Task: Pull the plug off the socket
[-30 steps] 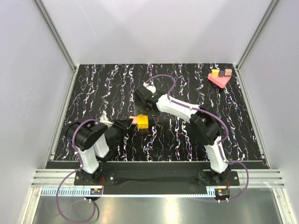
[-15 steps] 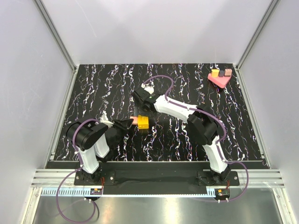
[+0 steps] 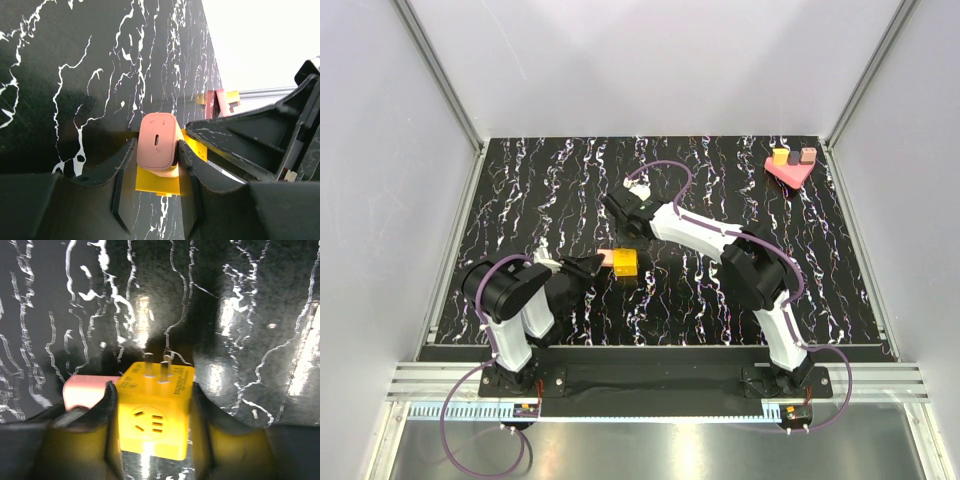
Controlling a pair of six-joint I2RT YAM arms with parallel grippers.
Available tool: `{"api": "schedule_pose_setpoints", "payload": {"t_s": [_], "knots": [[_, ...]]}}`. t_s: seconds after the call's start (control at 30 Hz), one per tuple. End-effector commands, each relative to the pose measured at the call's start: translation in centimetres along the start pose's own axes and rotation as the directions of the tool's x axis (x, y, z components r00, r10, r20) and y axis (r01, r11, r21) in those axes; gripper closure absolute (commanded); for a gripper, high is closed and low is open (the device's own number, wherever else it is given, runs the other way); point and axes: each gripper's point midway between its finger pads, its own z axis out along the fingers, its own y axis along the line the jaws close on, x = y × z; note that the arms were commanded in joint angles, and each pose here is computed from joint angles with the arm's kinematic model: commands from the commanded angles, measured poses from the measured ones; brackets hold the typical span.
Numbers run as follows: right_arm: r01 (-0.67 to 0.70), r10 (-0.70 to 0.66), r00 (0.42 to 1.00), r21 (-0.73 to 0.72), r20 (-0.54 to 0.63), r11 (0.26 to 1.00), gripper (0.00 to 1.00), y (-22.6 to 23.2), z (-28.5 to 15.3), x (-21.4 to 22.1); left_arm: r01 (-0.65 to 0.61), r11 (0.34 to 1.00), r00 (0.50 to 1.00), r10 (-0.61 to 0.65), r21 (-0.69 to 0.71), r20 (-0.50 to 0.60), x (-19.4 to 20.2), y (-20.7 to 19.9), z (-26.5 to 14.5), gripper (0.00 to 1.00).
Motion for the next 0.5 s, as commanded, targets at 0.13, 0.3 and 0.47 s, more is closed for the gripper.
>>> {"api": "schedule_pose_setpoints", "payload": {"t_s": [0.13,0.3,0.47], "knots": [[0.018,-0.017,1.000,0.044,-0.023,0.999,1.00,-1.0,0.5,1.7,0.045,0.996,0.999,-0.046,0.074,0.009,-0.7,-1.2,-2.0,1.00],[0.019,-0.018,0.999,0.068,-0.028,0.998,1.00,-1.8,0.8,2.3,0.061,0.994,0.997,-0.065,0.091,0.042,-1.4,-1.9,-1.9,1.00],[0.024,-0.023,1.000,0.079,-0.017,0.997,1.00,-2.5,0.7,2.4,0.069,0.995,0.994,-0.075,0.077,0.075,-2.4,-1.4,-2.4,1.00]]}}
